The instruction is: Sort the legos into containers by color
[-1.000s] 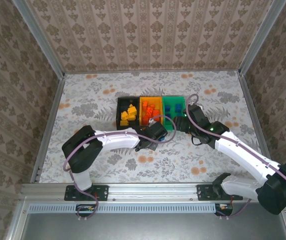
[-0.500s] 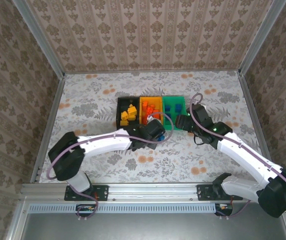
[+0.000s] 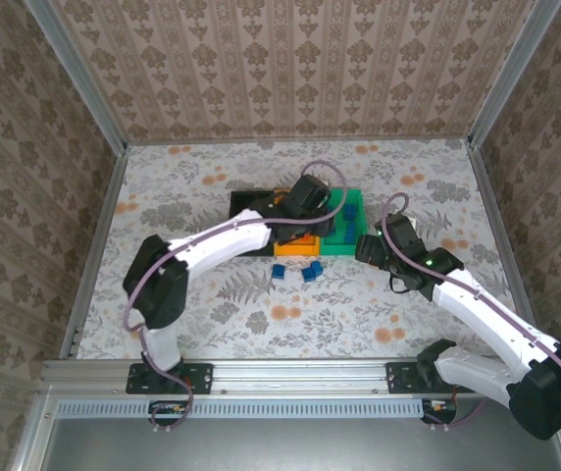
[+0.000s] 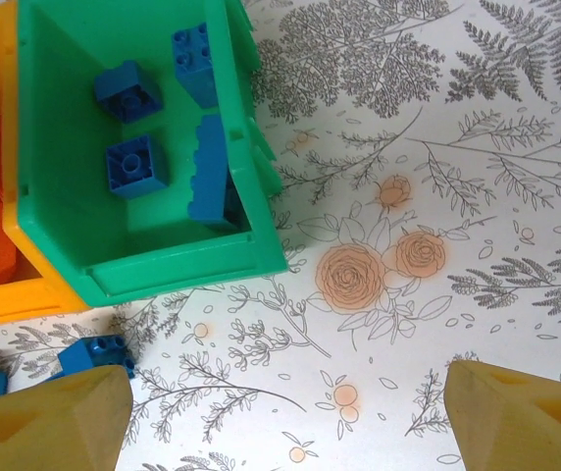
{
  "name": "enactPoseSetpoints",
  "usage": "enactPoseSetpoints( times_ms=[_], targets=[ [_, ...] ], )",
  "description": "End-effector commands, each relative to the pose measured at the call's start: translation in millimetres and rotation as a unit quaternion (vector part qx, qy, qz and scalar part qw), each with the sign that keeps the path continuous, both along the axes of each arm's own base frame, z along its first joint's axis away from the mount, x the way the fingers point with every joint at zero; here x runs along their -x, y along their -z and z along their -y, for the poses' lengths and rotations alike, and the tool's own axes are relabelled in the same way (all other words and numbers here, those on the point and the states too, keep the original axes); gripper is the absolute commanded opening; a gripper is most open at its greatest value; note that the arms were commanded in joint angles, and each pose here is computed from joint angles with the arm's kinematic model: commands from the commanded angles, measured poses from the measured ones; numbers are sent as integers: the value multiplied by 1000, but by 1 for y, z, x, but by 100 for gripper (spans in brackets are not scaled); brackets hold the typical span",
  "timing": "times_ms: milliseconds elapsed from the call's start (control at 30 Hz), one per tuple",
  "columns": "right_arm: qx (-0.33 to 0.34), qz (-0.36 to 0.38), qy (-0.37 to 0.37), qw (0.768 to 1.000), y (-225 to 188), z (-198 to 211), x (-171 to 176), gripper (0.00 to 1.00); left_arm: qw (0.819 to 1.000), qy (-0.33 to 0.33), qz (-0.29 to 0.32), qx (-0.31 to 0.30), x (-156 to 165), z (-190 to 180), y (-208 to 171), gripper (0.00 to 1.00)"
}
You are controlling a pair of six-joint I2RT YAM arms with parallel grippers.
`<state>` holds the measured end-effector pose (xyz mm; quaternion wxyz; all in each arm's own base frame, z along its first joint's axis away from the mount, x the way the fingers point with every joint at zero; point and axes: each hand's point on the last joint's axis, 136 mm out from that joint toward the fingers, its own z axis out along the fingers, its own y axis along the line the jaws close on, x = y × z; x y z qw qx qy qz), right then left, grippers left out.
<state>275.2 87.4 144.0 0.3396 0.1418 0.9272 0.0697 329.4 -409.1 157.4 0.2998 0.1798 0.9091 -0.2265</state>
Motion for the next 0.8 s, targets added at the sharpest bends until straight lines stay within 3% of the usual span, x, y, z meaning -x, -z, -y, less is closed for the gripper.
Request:
enactPoseSetpoints(
  times_ms=[0, 200, 333, 467, 633, 767],
  targets=[
    [4, -6, 11, 1000, 4, 8, 8, 84, 1000, 27, -11, 6, -5, 18, 1, 30],
    [-3, -11, -1, 1000, 10, 4, 10, 84, 999, 14, -29, 2, -30, 30, 13, 37],
    [-11, -12, -17, 1000, 11, -2, 10, 85, 999, 13, -37, 18, -36, 37, 7, 50],
    [-21, -17, -33, 999, 12, -8, 11, 85, 999, 12, -22, 46, -34, 36, -22, 67],
    [-58, -2, -70, 996, 5, -31, 6, 85, 996, 2, 15, 83, -15, 7, -65, 88],
    [-60, -2, -98, 993, 1, -56, 5, 85, 996, -23, 29, 82, 12, -40, -71, 100]
  ],
)
